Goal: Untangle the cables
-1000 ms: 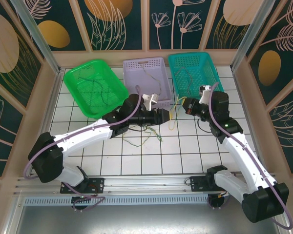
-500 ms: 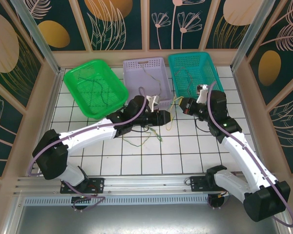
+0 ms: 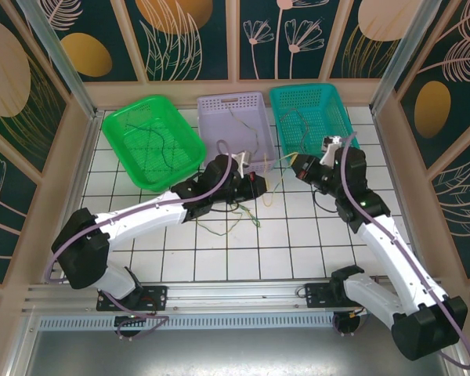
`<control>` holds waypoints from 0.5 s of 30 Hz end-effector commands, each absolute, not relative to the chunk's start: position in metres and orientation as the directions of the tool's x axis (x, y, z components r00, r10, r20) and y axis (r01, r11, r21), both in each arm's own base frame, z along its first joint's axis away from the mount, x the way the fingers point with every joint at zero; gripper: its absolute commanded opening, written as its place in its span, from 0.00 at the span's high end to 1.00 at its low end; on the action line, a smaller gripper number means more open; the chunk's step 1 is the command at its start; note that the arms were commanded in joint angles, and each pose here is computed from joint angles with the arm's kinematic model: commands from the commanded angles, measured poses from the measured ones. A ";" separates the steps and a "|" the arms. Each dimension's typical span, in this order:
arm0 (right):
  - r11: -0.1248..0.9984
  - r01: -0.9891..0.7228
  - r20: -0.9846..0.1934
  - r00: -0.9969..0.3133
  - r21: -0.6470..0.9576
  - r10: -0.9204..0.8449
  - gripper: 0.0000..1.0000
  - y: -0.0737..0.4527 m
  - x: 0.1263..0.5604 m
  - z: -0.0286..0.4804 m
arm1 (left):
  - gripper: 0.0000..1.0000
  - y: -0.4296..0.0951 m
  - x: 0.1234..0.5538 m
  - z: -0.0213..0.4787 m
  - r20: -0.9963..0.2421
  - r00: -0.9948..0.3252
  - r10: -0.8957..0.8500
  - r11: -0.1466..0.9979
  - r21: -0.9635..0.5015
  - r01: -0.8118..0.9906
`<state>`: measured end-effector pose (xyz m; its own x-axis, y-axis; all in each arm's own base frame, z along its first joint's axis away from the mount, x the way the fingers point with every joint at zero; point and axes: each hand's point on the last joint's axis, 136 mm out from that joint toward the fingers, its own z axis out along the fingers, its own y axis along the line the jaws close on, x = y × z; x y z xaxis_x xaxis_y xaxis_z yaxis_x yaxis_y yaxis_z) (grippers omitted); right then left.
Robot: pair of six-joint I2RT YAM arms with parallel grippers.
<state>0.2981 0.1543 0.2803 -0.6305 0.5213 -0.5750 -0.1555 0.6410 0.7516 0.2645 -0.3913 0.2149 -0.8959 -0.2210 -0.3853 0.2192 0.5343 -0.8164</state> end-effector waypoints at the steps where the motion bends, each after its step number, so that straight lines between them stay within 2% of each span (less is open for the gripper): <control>1: 0.487 -0.113 -0.474 -0.495 0.866 0.728 1.00 0.135 0.305 0.310 | 1.00 -0.375 0.274 0.227 -0.312 -0.867 -0.390 0.485 -0.869 0.094; 7: 0.228 -0.038 -0.224 -0.387 0.973 0.895 1.00 0.115 0.304 0.300 | 1.00 -0.335 0.281 0.227 -0.166 -0.765 -0.622 0.382 -0.917 -0.112; 11: 0.028 0.022 -0.021 -0.286 0.999 0.958 1.00 0.094 0.297 0.279 | 1.00 -0.299 0.281 0.227 -0.029 -0.640 -0.768 0.233 -0.943 -0.237; 15: -0.201 0.041 0.205 -0.168 0.979 0.964 1.00 0.075 0.291 0.255 | 1.00 -0.284 0.278 0.223 0.134 -0.557 -0.819 0.078 -0.937 -0.340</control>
